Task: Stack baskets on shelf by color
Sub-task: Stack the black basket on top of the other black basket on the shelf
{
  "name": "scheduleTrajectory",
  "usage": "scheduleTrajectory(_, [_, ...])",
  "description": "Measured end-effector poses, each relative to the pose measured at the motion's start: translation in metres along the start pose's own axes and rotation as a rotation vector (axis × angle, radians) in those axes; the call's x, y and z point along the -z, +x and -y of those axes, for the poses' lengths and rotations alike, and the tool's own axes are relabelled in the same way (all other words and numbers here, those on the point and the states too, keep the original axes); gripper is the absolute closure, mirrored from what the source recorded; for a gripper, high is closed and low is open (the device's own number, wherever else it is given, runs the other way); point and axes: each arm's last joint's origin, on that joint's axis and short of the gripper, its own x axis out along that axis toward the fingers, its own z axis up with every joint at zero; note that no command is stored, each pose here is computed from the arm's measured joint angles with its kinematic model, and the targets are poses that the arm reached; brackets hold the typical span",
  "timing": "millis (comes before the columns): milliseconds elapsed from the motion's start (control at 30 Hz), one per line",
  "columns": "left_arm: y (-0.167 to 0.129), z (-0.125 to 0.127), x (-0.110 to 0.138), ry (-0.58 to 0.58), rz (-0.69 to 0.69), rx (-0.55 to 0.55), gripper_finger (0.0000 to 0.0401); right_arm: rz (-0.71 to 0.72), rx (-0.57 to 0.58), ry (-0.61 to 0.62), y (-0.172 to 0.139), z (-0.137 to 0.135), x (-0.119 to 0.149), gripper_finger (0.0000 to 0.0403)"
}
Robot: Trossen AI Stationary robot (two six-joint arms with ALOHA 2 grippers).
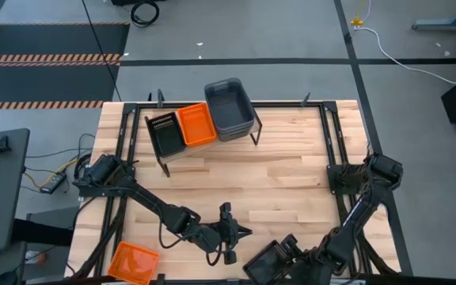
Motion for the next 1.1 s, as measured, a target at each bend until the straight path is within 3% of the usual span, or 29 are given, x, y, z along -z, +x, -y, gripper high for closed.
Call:
scheduleTrajectory(333, [0.000,0.000,0.000,0.000,0.000,0.000,0.0372,-0.021,0.146,0.005,0.014,0.029,0.006,0.0261])
scheduleTrajectory(700, [0.000,0.000,0.000,0.004,0.000,0.000,0.0377,-0.073,0.217,0.020,0.027,0.089,-0.001,0.0386])
scheduleTrajectory(900, [-0.001,0.002,0.001,0.015,-0.002,0.005,0.0373,-0.116,0.260,-0.008,0.034,0.130,-0.001,0.0371])
scheduleTrajectory(1100, [-0.004,0.004,0.006,0.084,-0.041,0.007,0.0380,-0.155,0.270,-0.098,0.036,0.150,0.002,0.0364])
